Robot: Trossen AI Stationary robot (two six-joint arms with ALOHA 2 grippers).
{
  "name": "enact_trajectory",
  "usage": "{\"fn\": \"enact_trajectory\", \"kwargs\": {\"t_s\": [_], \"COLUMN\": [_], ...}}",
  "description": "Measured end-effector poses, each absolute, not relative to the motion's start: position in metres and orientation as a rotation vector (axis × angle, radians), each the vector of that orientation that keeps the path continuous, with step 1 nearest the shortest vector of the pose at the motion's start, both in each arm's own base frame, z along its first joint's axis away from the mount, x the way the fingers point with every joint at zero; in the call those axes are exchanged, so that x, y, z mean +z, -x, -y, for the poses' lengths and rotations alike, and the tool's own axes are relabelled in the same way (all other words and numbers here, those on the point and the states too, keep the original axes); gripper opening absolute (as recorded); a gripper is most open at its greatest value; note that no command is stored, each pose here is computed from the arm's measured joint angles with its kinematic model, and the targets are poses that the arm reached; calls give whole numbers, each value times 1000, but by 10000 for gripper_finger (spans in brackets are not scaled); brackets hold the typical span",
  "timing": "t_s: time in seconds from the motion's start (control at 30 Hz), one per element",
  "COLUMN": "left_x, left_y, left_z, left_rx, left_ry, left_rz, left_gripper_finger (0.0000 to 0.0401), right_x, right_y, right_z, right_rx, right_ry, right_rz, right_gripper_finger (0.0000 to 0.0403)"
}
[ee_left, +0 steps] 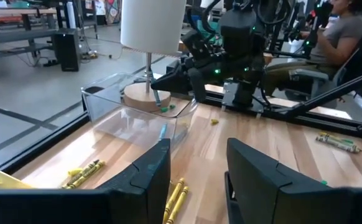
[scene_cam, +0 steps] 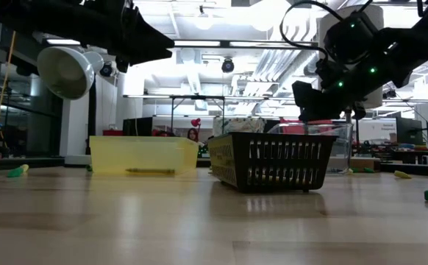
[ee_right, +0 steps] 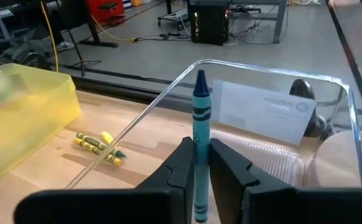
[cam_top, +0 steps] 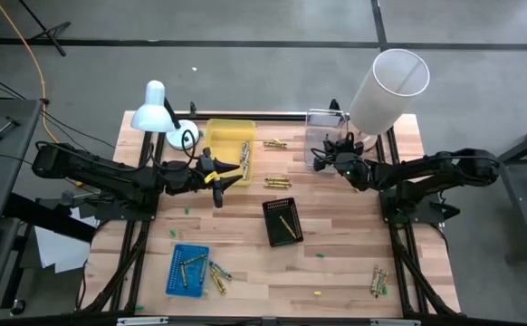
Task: Sort crayons
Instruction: Put the blue crayon into the transparent bin
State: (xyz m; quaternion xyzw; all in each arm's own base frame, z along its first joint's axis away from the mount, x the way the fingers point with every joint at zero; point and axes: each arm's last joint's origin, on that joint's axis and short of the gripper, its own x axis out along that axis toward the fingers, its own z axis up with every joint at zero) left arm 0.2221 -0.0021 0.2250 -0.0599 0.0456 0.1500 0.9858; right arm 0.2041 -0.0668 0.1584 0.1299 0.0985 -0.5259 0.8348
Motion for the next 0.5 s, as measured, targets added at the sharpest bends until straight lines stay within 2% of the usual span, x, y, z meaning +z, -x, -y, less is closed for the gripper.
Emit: {"fn": "enact_trajectory", "kwargs": {"t_s": [0.2,0.4,0.5], "left_x": [225,225,224], "left_y": [-222,-222,-222], "left_z": [2,2,2], "left_rx": [299,299,299], "left_ry": [164,165,163], "left_rz": [-86,-86,-93], "left_gripper_finger": [147,147,147], "right_x": [160,166,180], "right_y": [-205,-208,-213], "right_z": [67,65,56], "right_rx": [-1111,-1075,-959], "right_ry": [-273,-294,-247], "right_rz": [-200,-128,-72], "right_gripper_finger": [77,154,187]}}
